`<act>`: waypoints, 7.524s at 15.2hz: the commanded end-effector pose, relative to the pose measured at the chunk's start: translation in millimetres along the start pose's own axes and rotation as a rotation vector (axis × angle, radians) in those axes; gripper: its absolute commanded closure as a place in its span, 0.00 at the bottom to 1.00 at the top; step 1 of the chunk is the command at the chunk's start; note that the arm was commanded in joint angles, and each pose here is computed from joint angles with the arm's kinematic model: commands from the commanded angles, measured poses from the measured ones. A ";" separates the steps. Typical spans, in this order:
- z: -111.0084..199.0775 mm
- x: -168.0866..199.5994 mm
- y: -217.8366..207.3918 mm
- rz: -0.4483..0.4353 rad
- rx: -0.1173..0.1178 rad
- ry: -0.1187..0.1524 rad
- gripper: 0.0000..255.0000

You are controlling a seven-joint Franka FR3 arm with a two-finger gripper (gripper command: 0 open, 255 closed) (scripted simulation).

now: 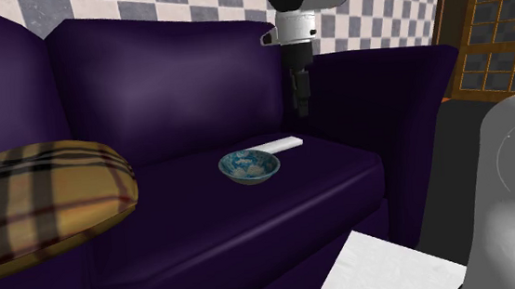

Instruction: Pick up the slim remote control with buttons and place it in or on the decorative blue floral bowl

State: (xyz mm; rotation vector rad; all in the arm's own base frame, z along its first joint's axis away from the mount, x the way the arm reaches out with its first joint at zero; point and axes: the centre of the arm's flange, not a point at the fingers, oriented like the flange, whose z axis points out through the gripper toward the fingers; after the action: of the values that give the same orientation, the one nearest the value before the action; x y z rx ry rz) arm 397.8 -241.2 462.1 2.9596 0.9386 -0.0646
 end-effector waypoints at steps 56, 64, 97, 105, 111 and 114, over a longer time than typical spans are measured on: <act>40.7 63.5 129.3 -0.450 0.015 0.064 1.00; 11.9 70.3 104.8 -0.450 0.015 0.064 1.00; 74.8 134.8 -81.0 -0.450 0.015 0.064 1.00; 74.9 134.8 -81.0 -0.450 0.015 0.064 0.00; 24.9 131.9 -79.5 -0.450 0.015 0.064 0.00; 24.9 131.9 -79.5 -0.450 0.015 0.064 0.00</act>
State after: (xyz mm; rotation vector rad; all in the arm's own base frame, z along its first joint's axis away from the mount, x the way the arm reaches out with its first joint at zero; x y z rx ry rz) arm 459.1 -101.6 428.4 2.7140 1.5974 0.0119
